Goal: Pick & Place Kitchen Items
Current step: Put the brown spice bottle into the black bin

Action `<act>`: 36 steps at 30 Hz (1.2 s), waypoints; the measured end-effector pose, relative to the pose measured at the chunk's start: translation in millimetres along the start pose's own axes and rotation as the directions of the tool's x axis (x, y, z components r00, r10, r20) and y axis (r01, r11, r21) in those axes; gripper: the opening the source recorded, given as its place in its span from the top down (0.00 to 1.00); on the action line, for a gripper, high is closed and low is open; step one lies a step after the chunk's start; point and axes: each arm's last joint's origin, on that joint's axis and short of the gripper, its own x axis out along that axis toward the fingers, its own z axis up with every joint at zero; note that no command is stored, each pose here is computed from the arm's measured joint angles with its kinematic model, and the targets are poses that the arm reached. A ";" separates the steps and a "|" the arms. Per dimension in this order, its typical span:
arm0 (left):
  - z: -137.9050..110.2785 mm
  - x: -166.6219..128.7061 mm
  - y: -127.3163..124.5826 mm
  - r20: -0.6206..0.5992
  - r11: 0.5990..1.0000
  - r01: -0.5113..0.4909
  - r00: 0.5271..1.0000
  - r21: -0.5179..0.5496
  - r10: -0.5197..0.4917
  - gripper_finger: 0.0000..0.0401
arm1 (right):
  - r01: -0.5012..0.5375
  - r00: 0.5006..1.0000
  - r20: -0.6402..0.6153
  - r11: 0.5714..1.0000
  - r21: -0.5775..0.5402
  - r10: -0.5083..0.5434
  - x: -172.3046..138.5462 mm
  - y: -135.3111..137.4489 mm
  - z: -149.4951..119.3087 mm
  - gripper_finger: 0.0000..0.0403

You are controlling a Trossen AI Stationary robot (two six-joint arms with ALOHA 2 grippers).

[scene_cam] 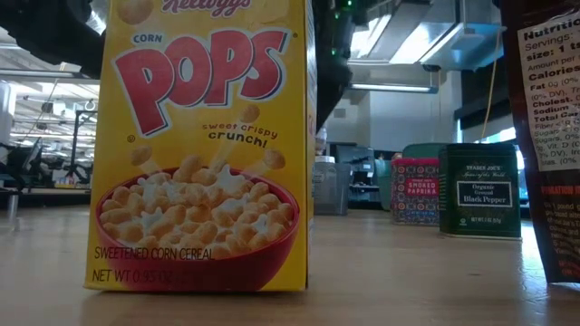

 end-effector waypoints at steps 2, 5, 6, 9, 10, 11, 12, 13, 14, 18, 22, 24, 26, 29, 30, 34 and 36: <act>-0.2 0.0 0.1 -0.002 1.000 -0.001 1.000 0.002 0.001 0.64 | 0.002 1.000 0.011 1.000 0.005 -0.002 10.6 -1.6 -1.3 0.54; -0.2 0.0 0.1 -0.002 1.000 -0.002 1.000 0.002 0.002 0.64 | -0.001 1.000 0.010 1.000 0.009 0.000 23.4 -1.3 -4.5 0.54; -0.2 0.0 0.1 -0.001 1.000 -0.003 1.000 0.002 0.003 0.64 | 0.001 1.000 0.014 1.000 0.009 -0.001 26.8 -1.0 -4.9 0.54; -0.2 0.0 0.2 -0.001 1.000 -0.004 1.000 0.002 0.004 0.64 | 0.004 1.000 0.025 1.000 0.010 -0.005 35.2 0.0 -6.0 0.54; -0.2 0.0 0.2 -0.001 1.000 -0.004 1.000 0.001 0.004 0.64 | -0.001 1.000 0.023 1.000 0.010 0.000 37.3 0.5 -6.8 0.54; -0.2 0.0 0.2 -0.001 1.000 -0.005 1.000 0.002 0.005 0.64 | -0.009 0.999 0.034 1.000 0.010 0.009 39.4 1.0 -6.7 0.54; -0.2 0.0 0.2 -0.001 1.000 -0.005 1.000 0.002 0.005 0.64 | -0.020 0.998 0.052 1.000 0.010 0.019 41.5 1.3 -5.9 0.54; -0.2 0.0 0.2 0.000 1.000 -0.006 1.000 0.002 0.006 0.64 | -0.030 0.997 0.066 1.000 0.008 0.030 43.4 1.7 -5.5 0.54; -0.2 0.0 0.2 -0.001 1.000 -0.006 1.000 0.002 0.006 0.64 | -0.042 0.997 0.071 0.999 0.004 0.042 45.1 2.4 -5.8 0.54; -0.1 0.0 0.3 0.001 1.000 -0.009 1.000 0.002 0.009 0.64 | -0.046 0.995 0.090 0.999 -0.002 0.046 50.2 3.1 -6.0 0.54; -0.1 0.0 0.3 0.001 1.000 -0.009 1.000 0.000 0.009 0.64 | -0.051 0.996 0.072 0.999 -0.002 0.051 53.1 3.8 -8.7 0.54; -0.1 0.0 0.3 0.001 1.000 -0.009 1.000 -0.001 0.009 0.64 | -0.054 0.997 0.062 0.999 -0.001 0.054 55.1 4.1 -10.5 0.54; -0.1 0.0 0.3 0.001 1.000 -0.009 1.000 -0.001 0.009 0.64 | -0.059 0.997 0.044 0.998 0.003 0.059 57.8 3.7 -13.7 0.54; -0.1 0.0 0.3 0.001 1.000 -0.009 1.000 -0.001 0.009 0.64 | -0.063 0.998 0.023 0.998 0.017 0.063 63.8 1.0 -19.3 0.54; -0.1 0.0 0.3 0.001 1.000 -0.009 1.000 -0.001 0.009 0.64 | -0.065 0.998 0.013 0.997 0.029 0.065 65.9 -0.3 -21.6 0.54; -0.1 0.0 0.3 0.001 1.000 -0.009 1.000 -0.001 0.009 0.64 | -0.089 0.995 0.038 0.995 0.052 0.087 71.2 -5.8 -24.5 0.54; 0.0 0.0 0.3 0.001 1.000 -0.009 1.000 -0.002 0.009 0.64 | -0.099 0.994 0.051 0.994 0.054 0.096 71.6 -6.9 -24.2 0.54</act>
